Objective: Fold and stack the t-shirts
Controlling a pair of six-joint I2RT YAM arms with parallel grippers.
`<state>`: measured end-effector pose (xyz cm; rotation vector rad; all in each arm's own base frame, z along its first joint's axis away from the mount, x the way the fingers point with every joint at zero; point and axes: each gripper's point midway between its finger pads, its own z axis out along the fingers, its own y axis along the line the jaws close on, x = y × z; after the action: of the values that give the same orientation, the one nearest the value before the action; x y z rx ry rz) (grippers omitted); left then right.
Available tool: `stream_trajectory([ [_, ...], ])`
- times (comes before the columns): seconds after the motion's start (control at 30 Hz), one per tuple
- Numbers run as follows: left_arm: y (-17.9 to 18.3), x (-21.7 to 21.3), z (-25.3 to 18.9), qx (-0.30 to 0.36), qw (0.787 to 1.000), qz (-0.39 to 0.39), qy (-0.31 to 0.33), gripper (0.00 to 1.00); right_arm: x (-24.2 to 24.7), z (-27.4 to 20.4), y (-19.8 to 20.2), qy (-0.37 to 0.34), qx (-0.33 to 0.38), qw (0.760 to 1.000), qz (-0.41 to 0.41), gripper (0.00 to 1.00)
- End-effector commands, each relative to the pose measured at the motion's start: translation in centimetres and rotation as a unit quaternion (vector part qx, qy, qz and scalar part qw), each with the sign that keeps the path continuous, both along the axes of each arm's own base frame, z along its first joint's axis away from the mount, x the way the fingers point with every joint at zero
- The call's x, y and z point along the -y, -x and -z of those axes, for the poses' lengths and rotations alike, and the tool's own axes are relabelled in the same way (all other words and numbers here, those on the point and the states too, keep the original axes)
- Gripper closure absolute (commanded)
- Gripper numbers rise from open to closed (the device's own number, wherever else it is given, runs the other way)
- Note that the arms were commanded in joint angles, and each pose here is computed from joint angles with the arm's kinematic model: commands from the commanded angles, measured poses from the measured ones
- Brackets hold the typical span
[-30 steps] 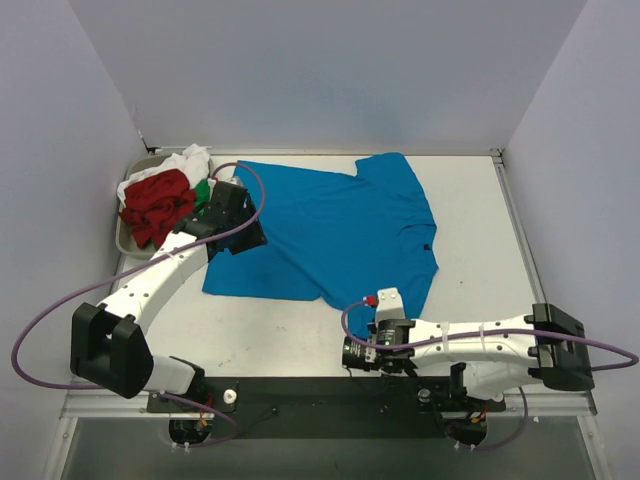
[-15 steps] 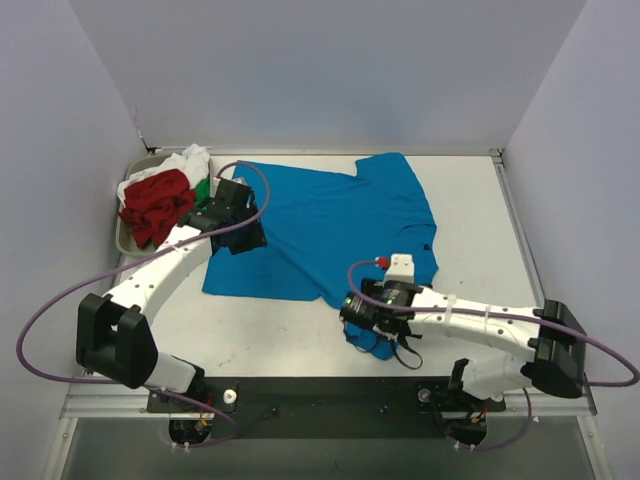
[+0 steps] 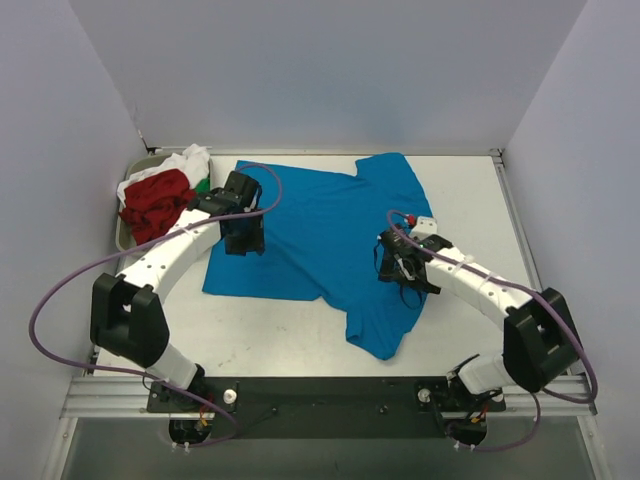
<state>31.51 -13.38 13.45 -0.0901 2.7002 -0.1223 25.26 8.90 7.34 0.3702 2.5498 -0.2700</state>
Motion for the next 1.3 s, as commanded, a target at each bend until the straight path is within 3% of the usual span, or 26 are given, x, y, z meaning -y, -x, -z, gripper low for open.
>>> stream_trajectory([
  [0.0, 1.5, 0.1, 0.9, -0.027, 0.999, 0.018, 0.001, 0.47, -2.0, 2.2, 0.2, -0.02, -0.041, 0.998, -0.045, 0.05],
  [0.23, 3.2, -1.4, 3.0, -0.06, 0.998, 0.0, -0.032, 0.46, -2.7, 4.4, 1.4, -0.024, -0.066, 0.996, -0.063, 0.05],
  [0.53, 2.7, -2.2, 8.2, -0.122, 0.988, -0.048, -0.082, 0.46, -2.7, 5.9, 1.3, -0.028, -0.086, 0.994, -0.063, 0.05],
  [0.83, 2.1, -1.1, 11.5, -0.135, 0.986, -0.084, -0.06, 0.46, -1.1, 7.4, 2.8, -0.04, -0.099, 0.993, -0.044, 0.05],
  [1.27, 2.6, -0.5, 11.6, -0.121, 0.988, -0.096, -0.029, 0.46, 2.3, 8.2, 5.5, -0.066, -0.14, 0.987, 0.039, 0.05],
])
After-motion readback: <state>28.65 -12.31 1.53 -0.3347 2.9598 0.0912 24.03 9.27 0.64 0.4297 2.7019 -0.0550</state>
